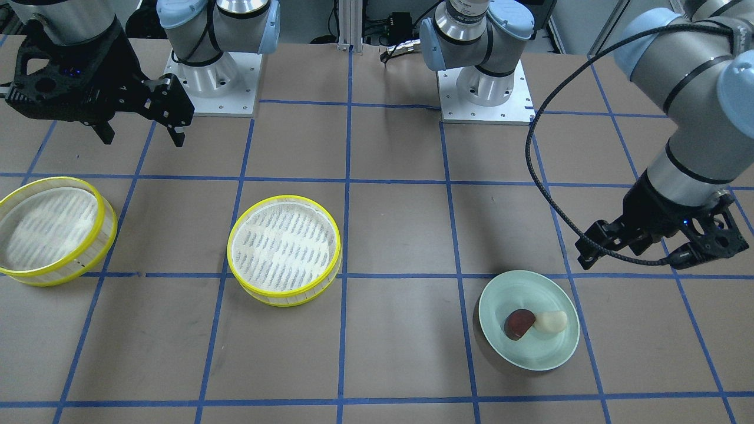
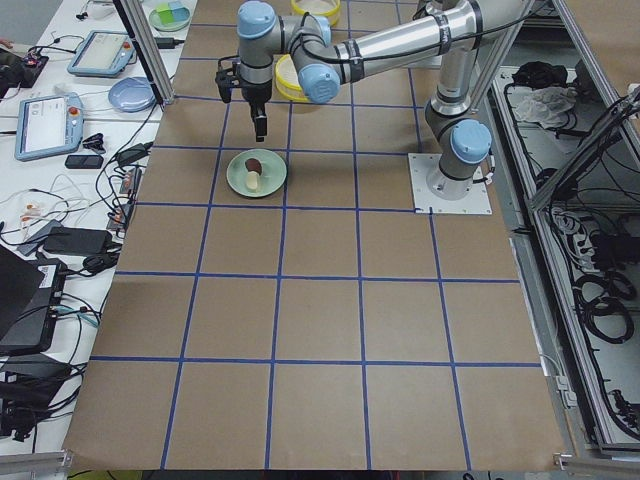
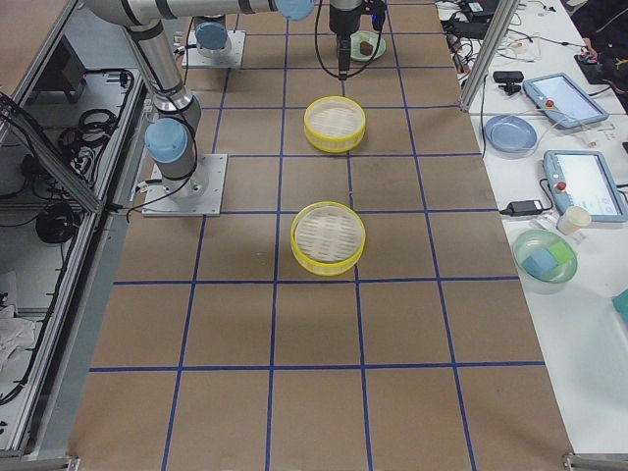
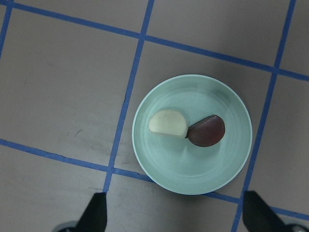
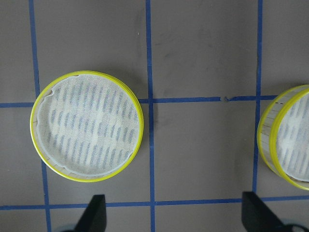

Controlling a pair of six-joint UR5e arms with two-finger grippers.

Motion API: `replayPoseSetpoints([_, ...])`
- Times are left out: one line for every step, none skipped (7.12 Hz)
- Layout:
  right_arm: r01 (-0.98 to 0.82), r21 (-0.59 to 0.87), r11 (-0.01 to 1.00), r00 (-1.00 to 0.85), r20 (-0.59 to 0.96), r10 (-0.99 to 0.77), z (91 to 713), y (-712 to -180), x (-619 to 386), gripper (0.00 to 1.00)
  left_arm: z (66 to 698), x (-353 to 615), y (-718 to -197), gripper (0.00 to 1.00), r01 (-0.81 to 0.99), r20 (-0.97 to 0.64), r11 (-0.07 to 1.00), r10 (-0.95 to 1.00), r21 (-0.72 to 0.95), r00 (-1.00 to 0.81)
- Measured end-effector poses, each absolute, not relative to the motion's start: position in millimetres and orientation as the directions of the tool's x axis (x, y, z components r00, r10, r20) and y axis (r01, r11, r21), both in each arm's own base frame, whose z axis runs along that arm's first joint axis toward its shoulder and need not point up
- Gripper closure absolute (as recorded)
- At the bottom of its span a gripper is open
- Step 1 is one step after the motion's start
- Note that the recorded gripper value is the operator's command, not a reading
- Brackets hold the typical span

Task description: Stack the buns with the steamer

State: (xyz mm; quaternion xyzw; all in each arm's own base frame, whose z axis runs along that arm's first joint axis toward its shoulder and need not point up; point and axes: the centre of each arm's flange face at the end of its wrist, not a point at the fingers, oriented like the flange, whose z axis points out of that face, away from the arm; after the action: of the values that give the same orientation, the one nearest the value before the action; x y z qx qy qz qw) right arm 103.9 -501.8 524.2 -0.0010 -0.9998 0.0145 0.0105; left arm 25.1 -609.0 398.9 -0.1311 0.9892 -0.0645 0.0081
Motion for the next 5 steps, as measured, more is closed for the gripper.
replayPoseSetpoints([-0.024, -0.025, 0.999, -1.0, 0.02, -0.023, 523.1, -506.1, 83.3, 0.0, 365.7, 32.4, -628.5, 0.0, -0.265, 0.002, 0.955, -0.267, -0.135, -0.964])
replayPoseSetpoints([-0.038, -0.021, 0.999, -0.999, 0.019, -0.038, 521.9, -510.0, 59.0, 0.0, 331.4, 37.9, -646.9, 0.0, -0.267, 0.001, 0.953, -0.269, -0.143, -0.963])
replayPoseSetpoints([-0.049, -0.018, 0.999, -0.999, 0.02, -0.049, 521.0, -512.6, 38.2, 0.0, 300.6, 41.8, -660.4, 0.0, -0.27, 0.002, 0.952, -0.272, -0.143, -0.962])
replayPoseSetpoints([-0.065, -0.017, 0.998, -0.998, 0.024, -0.064, 520.0, -514.6, 20.1, 0.0, 276.1, 43.2, -666.6, 0.0, -0.282, 0.005, 0.951, -0.284, -0.129, -0.959])
replayPoseSetpoints([-0.083, -0.009, 0.997, -0.996, 0.024, -0.083, 515.7, -516.6, -2.2, 0.0, 257.2, 40.9, -664.8, 0.0, -0.3, 0.021, 0.949, -0.299, -0.099, -0.954])
